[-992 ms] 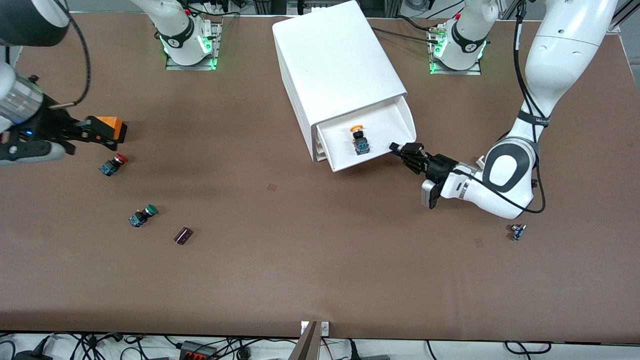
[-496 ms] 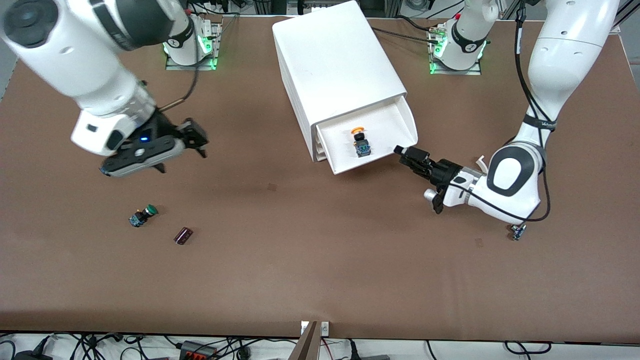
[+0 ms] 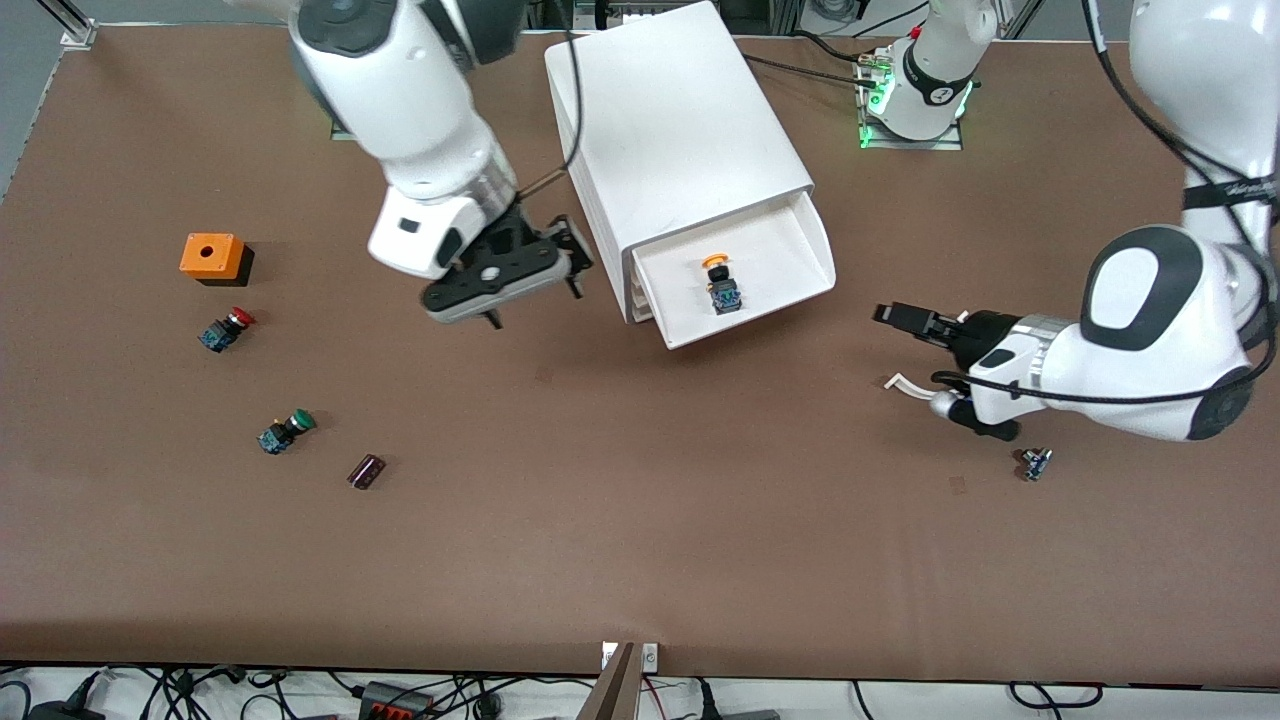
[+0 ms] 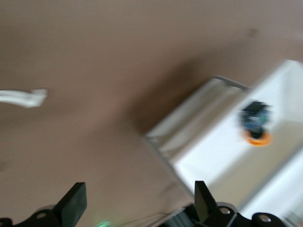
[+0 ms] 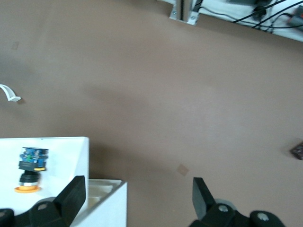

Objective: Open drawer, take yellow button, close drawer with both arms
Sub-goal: 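Grasp the orange button in the drawer while the left gripper withdraws, then lift the orange button out of the drawer with the right gripper, then carry the button toward the table while the left gripper pushes the drawer, then lower the button onto the table and open the right gripper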

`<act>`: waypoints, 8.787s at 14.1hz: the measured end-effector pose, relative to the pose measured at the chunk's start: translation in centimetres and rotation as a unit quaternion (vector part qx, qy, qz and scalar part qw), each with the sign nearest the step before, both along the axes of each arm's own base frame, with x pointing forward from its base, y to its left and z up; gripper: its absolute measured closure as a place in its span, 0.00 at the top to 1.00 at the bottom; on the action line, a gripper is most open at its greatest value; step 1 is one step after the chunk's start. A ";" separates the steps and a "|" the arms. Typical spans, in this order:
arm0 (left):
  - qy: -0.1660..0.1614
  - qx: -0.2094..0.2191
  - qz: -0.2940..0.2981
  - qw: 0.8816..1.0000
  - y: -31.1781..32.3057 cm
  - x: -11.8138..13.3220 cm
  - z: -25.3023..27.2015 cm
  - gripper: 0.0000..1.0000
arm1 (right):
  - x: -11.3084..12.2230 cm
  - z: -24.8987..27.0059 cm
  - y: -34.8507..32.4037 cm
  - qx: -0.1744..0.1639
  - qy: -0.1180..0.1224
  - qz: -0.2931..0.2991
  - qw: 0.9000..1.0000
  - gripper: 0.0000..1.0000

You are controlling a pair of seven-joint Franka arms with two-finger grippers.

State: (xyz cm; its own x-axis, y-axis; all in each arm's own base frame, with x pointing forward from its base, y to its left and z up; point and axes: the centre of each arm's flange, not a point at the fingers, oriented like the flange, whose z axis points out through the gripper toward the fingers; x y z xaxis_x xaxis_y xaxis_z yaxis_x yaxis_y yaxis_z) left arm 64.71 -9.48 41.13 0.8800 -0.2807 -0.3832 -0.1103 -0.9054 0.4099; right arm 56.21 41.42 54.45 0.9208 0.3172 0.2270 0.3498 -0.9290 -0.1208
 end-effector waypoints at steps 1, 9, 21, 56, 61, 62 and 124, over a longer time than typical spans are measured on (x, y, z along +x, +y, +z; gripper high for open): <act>-0.015 0.040 -0.005 0.999 0.8 0.2 0.8 1.00 | -0.7 -0.7 1.9 0.001 0.004 0.002 1.000 1.00; -0.137 0.169 -0.009 0.976 3.6 -0.1 14.4 1.00 | -8.6 -7.7 16.4 -0.020 0.019 -0.012 1.000 1.00; -0.250 0.171 0.052 0.952 2.7 -5.1 15.7 1.00 | -7.8 -12.5 19.3 -0.004 0.008 -0.022 1.000 0.96; -0.174 0.198 0.109 0.959 3.0 -4.8 10.8 1.00 | -3.1 -4.3 11.8 -0.035 0.015 -0.059 0.998 0.41; -0.150 0.143 0.133 0.969 -3.6 -2.6 4.3 1.00 | 5.6 -3.4 -2.2 -0.086 0.052 -0.102 0.990 0.41; -0.149 0.138 0.125 0.971 -5.4 -2.4 2.9 1.00 | 6.8 -4.3 -5.0 -0.102 0.074 -0.104 0.987 0.41; -0.249 0.191 0.026 0.949 1.7 -6.8 15.6 1.00 | 6.4 4.1 -43.3 -0.070 0.049 -0.197 0.977 1.00</act>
